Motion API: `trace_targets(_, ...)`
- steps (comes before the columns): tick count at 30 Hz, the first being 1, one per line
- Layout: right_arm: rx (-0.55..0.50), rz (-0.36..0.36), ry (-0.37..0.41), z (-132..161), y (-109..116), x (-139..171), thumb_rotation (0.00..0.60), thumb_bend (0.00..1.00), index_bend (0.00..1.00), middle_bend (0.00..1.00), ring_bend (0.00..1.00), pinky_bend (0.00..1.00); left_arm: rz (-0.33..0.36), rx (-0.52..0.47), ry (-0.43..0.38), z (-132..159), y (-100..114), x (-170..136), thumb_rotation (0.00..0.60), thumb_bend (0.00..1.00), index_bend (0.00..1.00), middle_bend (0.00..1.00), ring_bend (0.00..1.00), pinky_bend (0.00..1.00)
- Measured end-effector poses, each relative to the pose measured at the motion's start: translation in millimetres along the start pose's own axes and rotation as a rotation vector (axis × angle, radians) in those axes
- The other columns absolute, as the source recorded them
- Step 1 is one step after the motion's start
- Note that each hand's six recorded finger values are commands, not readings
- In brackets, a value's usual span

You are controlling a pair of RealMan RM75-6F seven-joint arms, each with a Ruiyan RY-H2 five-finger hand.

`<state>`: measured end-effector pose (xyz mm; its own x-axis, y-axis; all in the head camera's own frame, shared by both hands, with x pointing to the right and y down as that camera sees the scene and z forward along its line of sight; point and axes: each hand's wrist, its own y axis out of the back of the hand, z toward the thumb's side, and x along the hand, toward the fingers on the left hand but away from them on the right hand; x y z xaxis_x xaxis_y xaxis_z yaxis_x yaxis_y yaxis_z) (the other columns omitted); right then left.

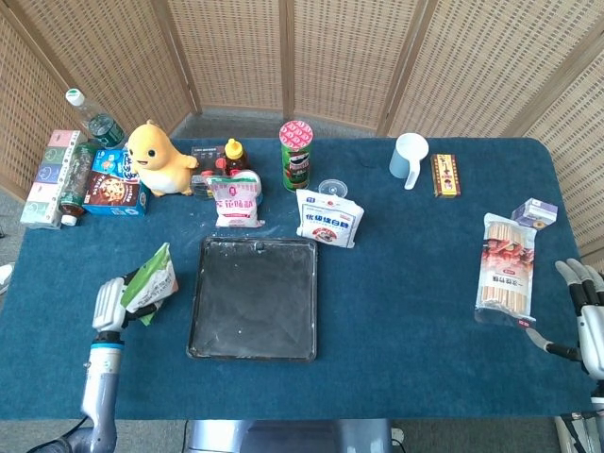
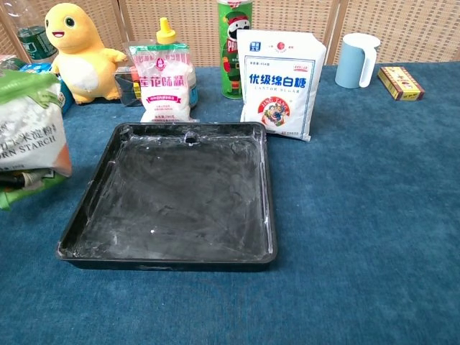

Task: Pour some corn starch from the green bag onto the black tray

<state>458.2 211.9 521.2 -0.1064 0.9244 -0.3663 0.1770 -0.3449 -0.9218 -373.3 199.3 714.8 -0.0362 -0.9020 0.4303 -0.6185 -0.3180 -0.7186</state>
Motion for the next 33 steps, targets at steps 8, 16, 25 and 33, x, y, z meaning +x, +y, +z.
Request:
trace_targets(8, 0.0, 0.008, -0.002, 0.8, -2.5, -0.2, 0.544, 0.03, 0.09, 0.0, 0.02, 0.04, -0.09, 0.083, -0.135, 9.9, 11.9, 1.2, 0.6, 0.4, 0.72, 0.7, 0.65, 0.65)
trace_targets(16, 0.006, 0.017, -0.001, 2.5, -5.8, -0.4, 0.545, 0.03, 0.09, 0.0, 0.02, 0.04, -0.219, 0.338, -0.436, 39.6, 34.2, -5.7, 0.6, 0.39, 0.75, 0.69, 0.65, 0.64)
trace_targets(25, 0.024, 0.024, -0.002, 3.7, -9.5, -1.5, 0.543, 0.03, 0.09, 0.0, 0.02, 0.04, -0.199, 0.74, -0.763, 73.3, 52.5, -6.8, 0.6, 0.41, 0.78, 0.69, 0.65, 0.64)
trace_targets(33, 0.021, 0.027, -0.007, 3.6, -10.4, -2.3, 0.54, 0.03, 0.09, 0.0, 0.02, 0.04, -0.138, 1.118, -1.046, 102.9, 54.3, -0.9, 0.6, 0.43, 0.78, 0.69, 0.65, 0.65)
